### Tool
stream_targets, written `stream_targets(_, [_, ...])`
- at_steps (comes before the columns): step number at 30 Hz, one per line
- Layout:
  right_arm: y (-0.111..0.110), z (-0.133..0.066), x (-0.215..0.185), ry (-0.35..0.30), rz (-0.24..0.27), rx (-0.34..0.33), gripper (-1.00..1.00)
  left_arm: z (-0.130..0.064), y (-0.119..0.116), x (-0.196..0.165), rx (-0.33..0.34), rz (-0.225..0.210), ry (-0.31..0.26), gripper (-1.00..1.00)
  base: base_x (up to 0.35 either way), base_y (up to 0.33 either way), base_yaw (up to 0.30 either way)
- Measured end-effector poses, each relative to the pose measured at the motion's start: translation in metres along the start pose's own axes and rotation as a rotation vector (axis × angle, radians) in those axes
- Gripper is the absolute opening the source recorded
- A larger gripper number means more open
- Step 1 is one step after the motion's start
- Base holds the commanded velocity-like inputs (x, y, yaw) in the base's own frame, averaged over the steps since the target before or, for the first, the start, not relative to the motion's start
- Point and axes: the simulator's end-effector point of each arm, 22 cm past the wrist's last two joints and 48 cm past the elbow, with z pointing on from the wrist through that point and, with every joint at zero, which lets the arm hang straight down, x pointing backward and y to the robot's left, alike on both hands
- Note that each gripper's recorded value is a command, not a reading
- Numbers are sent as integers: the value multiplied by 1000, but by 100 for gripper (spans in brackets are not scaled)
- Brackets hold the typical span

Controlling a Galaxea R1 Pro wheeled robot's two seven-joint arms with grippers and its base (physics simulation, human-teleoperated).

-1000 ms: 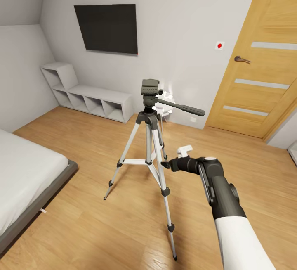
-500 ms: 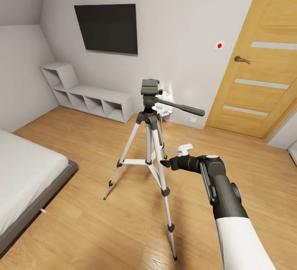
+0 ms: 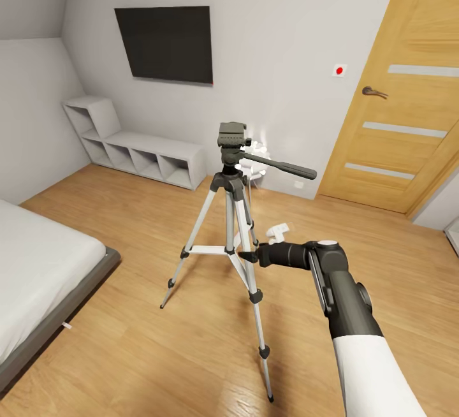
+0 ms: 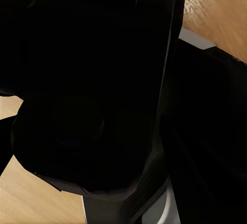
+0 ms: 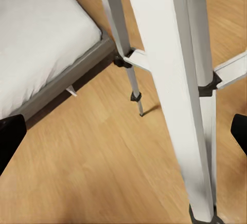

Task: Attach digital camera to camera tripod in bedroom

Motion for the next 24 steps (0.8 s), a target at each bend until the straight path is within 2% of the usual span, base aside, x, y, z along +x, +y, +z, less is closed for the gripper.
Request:
stream_targets(19, [4,2,-5,-20,-24,-6,100,0,0,1,-2,0,4,-100,0,0,0])
stream_targets(24, [7,6,-14,-61,-62,-3,100,0,0,1,-2,0,5,-100,0,0,0])
